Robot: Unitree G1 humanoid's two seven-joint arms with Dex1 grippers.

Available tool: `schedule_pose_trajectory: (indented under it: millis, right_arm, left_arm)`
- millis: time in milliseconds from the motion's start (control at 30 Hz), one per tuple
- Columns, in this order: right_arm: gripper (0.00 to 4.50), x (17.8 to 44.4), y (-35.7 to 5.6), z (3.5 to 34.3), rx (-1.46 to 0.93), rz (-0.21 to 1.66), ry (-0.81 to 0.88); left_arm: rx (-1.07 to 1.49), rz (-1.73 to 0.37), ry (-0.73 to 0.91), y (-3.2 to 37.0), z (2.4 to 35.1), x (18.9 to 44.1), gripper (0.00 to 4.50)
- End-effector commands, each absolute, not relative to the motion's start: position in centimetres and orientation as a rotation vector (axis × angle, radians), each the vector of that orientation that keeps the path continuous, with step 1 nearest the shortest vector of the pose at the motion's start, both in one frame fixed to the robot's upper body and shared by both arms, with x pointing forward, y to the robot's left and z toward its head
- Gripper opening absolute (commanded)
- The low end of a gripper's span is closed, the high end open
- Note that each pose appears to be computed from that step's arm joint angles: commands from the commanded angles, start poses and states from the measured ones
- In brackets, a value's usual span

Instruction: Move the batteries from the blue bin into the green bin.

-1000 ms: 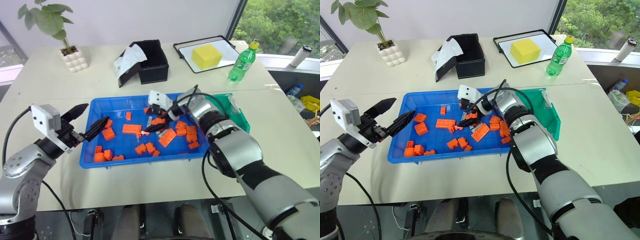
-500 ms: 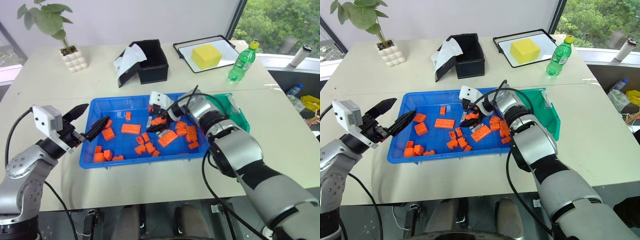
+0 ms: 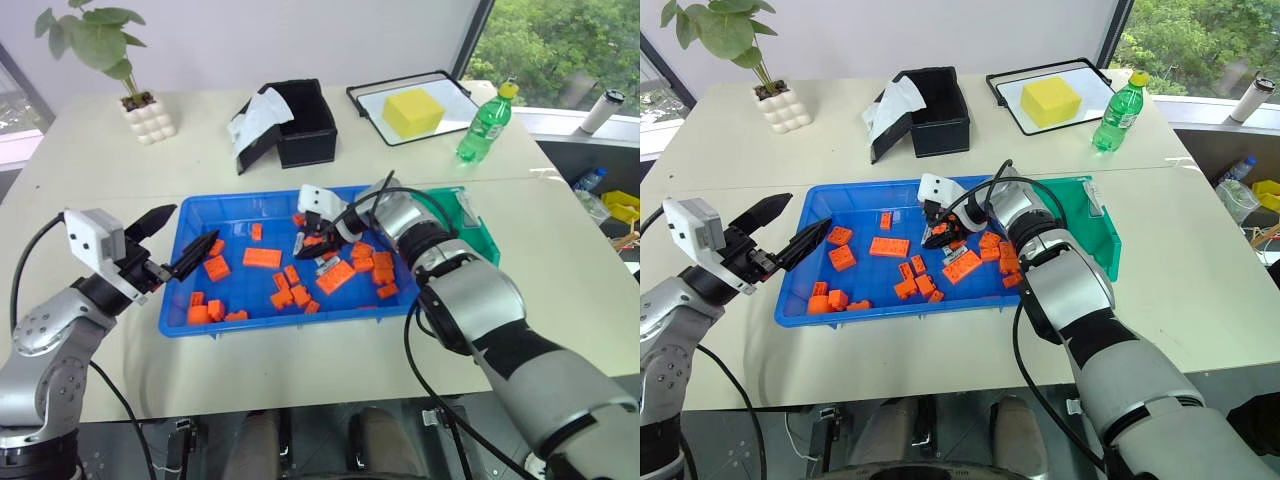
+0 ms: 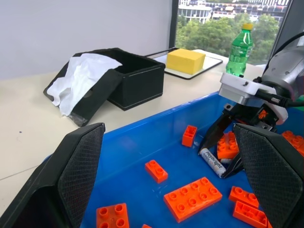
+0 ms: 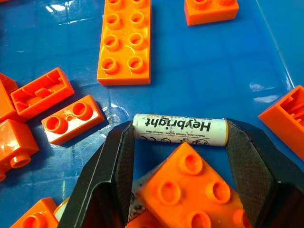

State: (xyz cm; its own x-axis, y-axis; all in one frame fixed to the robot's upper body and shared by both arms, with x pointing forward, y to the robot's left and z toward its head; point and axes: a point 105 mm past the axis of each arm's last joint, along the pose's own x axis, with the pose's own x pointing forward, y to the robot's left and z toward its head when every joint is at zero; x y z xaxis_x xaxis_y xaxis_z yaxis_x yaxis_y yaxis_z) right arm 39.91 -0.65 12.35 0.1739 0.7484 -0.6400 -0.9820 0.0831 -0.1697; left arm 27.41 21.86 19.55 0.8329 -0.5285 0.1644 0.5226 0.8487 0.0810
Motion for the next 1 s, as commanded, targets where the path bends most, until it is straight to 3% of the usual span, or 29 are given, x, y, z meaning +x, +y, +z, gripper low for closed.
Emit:
schedule_pose_trajectory:
  millis: [33, 200, 700, 833, 1000]
  right_arm:
    - [2.22, 40.0, -0.1, 13.3, -0.651, 1.367, 0.404]
    - [2.22, 40.1, 0.0, 13.9, -0.656, 1.371, 0.384]
    - [2.22, 39.7, 1.3, 19.8, -0.605, 1.459, 0.220]
    - [2.22, 40.2, -0.9, 23.0, -0.617, 1.434, 0.152]
    - [2.22, 40.6, -7.0, 26.9, -0.655, 1.331, 0.108]
  left_arm:
    - [0.046, -0.547, -0.222, 22.0, 20.2, 27.3, 4.50]
    - [0.041, -0.546, -0.220, 22.0, 20.1, 27.2, 4.50]
    - [0.033, -0.569, -0.211, 21.6, 19.8, 27.5, 4.50]
    - [0.056, -0.674, -0.169, 21.1, 20.1, 26.9, 4.50]
    - [0.092, -0.841, -0.158, 20.6, 22.3, 27.1, 4.50]
